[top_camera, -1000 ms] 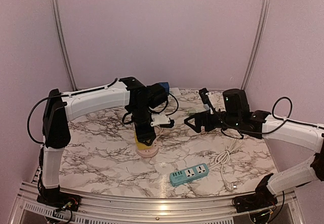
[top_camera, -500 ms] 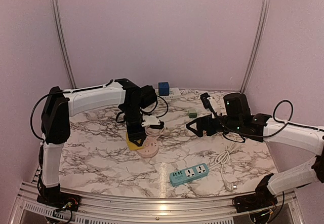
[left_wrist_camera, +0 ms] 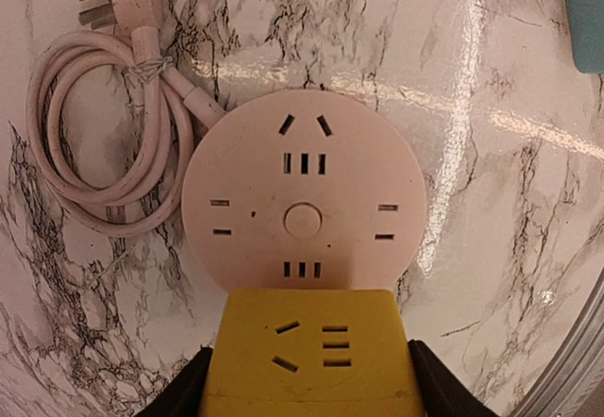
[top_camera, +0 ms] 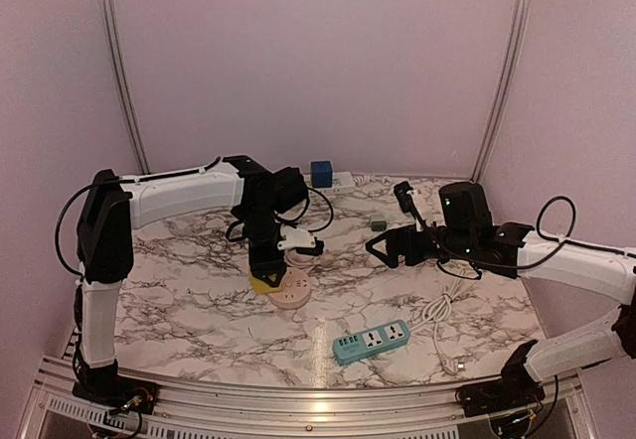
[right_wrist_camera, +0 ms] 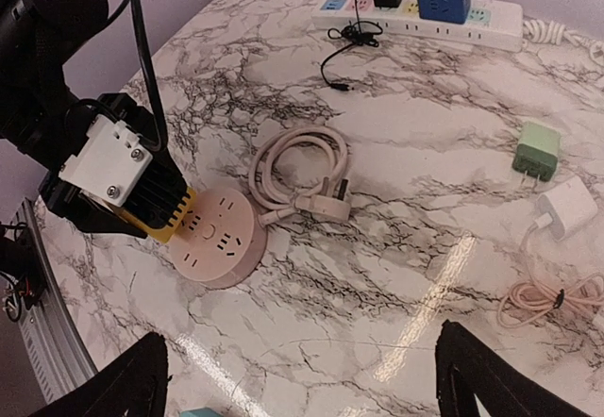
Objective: Insert the plug
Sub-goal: Insert the plug into the socket slot.
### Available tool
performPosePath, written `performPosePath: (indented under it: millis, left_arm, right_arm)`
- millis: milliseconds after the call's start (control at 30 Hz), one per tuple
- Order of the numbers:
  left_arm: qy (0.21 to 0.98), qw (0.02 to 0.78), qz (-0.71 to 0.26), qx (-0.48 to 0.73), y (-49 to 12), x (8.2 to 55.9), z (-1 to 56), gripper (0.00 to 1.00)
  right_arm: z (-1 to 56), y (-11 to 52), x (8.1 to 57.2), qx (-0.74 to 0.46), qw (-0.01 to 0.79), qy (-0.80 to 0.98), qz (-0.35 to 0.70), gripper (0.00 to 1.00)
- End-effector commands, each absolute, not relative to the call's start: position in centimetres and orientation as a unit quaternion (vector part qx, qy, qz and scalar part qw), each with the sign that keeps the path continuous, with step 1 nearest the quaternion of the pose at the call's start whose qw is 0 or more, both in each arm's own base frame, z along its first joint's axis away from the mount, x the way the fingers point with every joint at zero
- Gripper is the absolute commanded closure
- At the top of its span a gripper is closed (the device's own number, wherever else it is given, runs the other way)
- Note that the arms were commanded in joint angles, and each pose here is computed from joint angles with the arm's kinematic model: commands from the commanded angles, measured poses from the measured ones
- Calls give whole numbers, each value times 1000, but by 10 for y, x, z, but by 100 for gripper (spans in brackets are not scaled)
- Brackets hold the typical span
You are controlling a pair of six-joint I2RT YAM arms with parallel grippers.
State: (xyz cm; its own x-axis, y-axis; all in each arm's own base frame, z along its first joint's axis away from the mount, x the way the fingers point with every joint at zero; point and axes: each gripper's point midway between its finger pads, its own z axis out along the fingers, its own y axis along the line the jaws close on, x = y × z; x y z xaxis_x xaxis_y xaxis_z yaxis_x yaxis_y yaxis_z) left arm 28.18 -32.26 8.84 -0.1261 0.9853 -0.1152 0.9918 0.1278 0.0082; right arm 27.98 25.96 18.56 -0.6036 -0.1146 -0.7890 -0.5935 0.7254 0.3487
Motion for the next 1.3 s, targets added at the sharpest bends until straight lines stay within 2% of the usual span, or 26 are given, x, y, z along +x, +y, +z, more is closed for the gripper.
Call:
performPosePath:
  millis: [0,567,1267]
  left_arm:
    - [732,87,-24,675,-330,292,111,79]
    - [716,78,-32,693,-342,282,103,80]
    - [725,52,5,687,-330,287,79,81]
  right_arm:
    - [192,260,281,-205,398,838,313,7]
    - [188,262,282,-204,395,837,318,7]
    - [185,263,280,-204,394,836,323,7]
